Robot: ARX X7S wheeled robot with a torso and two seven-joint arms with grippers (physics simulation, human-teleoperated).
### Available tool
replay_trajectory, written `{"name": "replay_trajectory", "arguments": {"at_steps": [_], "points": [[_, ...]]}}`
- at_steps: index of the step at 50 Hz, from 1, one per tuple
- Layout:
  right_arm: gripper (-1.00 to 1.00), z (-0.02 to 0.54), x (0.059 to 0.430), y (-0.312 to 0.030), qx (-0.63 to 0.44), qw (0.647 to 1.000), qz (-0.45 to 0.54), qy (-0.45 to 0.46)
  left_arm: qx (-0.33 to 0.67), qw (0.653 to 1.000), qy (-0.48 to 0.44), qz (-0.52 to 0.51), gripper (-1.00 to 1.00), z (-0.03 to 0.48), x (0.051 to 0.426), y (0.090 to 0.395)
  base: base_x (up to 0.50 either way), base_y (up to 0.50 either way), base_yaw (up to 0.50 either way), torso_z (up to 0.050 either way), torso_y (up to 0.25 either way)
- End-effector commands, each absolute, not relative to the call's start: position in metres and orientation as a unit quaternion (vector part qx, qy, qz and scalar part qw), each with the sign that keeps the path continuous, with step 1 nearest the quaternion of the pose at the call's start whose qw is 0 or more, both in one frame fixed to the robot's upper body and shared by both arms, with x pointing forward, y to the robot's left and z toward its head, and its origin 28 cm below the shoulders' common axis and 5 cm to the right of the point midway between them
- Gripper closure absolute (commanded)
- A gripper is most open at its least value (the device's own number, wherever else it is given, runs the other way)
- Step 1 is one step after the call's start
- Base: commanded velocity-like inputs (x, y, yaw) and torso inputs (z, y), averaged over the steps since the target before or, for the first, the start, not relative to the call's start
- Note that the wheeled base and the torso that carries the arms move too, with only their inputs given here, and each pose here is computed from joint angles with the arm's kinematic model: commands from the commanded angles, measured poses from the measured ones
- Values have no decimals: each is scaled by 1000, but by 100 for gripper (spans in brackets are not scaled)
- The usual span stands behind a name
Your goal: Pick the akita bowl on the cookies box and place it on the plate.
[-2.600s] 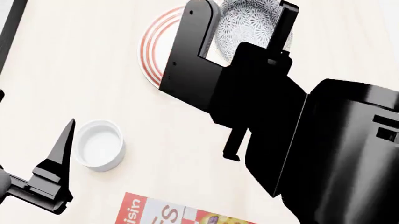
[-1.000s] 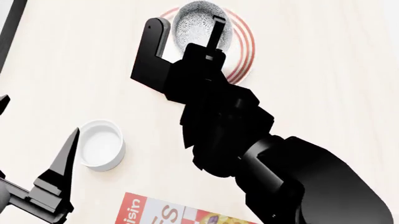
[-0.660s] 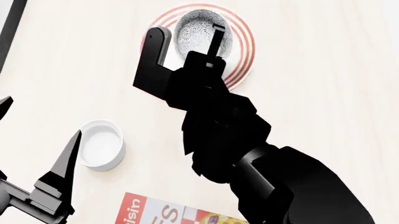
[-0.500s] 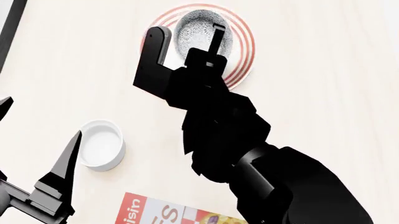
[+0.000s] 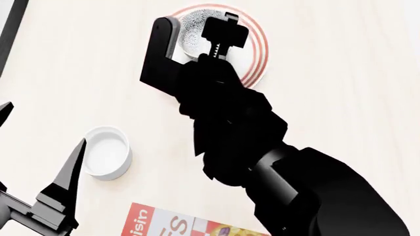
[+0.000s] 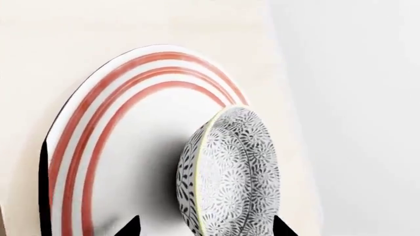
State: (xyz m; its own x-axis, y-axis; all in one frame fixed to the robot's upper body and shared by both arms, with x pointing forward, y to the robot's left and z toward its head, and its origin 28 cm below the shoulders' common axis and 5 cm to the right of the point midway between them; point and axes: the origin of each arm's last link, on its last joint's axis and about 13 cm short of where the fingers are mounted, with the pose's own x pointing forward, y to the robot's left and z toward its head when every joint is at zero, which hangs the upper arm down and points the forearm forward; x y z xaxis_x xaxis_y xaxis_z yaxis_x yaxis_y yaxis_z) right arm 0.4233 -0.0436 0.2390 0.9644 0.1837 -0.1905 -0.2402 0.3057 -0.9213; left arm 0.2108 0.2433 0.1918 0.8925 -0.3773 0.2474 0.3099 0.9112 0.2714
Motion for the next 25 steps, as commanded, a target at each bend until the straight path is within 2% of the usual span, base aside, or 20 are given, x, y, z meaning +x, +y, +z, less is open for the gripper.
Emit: {"name": "replay_trajectory", "arguments": {"at_steps": [1,19,25], "points": [[-100,251,415,-48,-575,808,129,19,116,966,-150,-178,-100,193,210,243,0,0,0,0,0],[-100,269,331,-84,-603,786,134,-19,115,968,-156,-159,-100,197,207,247,0,0,0,0,0],[-100,279,295,-103,-568,812,122,-56,112,968,-174,-139,-100,200,202,250,0,0,0,0,0]]}}
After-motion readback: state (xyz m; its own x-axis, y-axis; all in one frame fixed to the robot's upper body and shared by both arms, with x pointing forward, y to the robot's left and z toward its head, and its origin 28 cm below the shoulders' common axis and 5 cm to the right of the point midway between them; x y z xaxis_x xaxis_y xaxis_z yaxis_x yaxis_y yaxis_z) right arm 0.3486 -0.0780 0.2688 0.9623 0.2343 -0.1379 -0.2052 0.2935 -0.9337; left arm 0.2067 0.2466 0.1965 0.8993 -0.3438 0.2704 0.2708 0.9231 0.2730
